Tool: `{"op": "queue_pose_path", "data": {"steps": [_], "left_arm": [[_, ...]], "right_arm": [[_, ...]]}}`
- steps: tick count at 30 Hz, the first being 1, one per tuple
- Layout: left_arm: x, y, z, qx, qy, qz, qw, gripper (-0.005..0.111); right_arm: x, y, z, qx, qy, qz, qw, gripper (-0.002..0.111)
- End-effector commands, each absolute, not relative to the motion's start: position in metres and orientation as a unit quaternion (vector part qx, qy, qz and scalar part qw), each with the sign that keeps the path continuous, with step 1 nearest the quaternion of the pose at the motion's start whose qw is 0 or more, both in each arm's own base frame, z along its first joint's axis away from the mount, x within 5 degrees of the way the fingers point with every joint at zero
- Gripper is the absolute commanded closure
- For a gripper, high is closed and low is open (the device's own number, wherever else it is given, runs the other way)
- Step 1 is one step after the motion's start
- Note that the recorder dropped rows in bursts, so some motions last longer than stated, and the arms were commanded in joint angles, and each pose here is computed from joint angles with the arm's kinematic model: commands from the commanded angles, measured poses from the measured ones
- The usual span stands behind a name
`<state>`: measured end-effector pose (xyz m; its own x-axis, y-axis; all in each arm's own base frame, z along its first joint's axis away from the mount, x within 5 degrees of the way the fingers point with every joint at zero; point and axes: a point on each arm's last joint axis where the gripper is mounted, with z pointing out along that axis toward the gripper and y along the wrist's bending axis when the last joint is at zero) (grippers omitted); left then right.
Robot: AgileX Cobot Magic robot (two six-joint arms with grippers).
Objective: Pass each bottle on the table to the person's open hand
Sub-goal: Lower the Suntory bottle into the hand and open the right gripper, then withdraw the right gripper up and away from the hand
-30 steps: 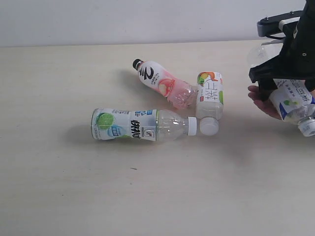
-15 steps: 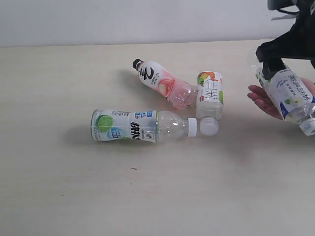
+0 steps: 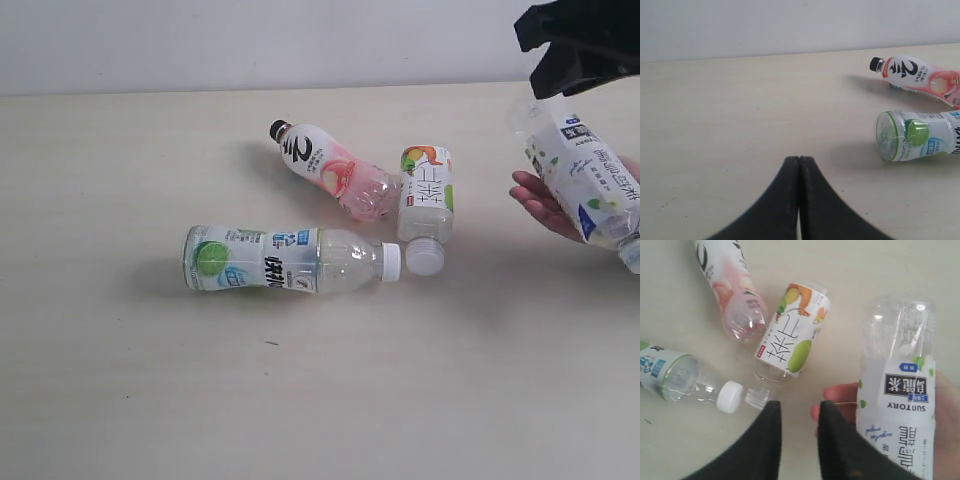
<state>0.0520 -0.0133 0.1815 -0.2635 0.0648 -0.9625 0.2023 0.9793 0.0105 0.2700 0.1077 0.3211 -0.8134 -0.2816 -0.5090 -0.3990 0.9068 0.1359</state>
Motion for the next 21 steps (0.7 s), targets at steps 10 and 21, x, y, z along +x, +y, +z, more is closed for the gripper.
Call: {"op": "queue_pose_path", "data": {"steps": [10, 21], "left_arm": [[0.052, -0.014, 0.181, 0.081, 0.791, -0.064, 0.604, 0.107], [0.052, -0.014, 0.181, 0.081, 0.791, -0.064, 0.604, 0.107]], "right_arm": [[0.222, 0.096, 0.321, -0.178, 0.874, 0.176, 0.417, 0.108], [0.171, 0.086, 0.293, -0.224, 0.813, 0.199, 0.498, 0.108]]}}
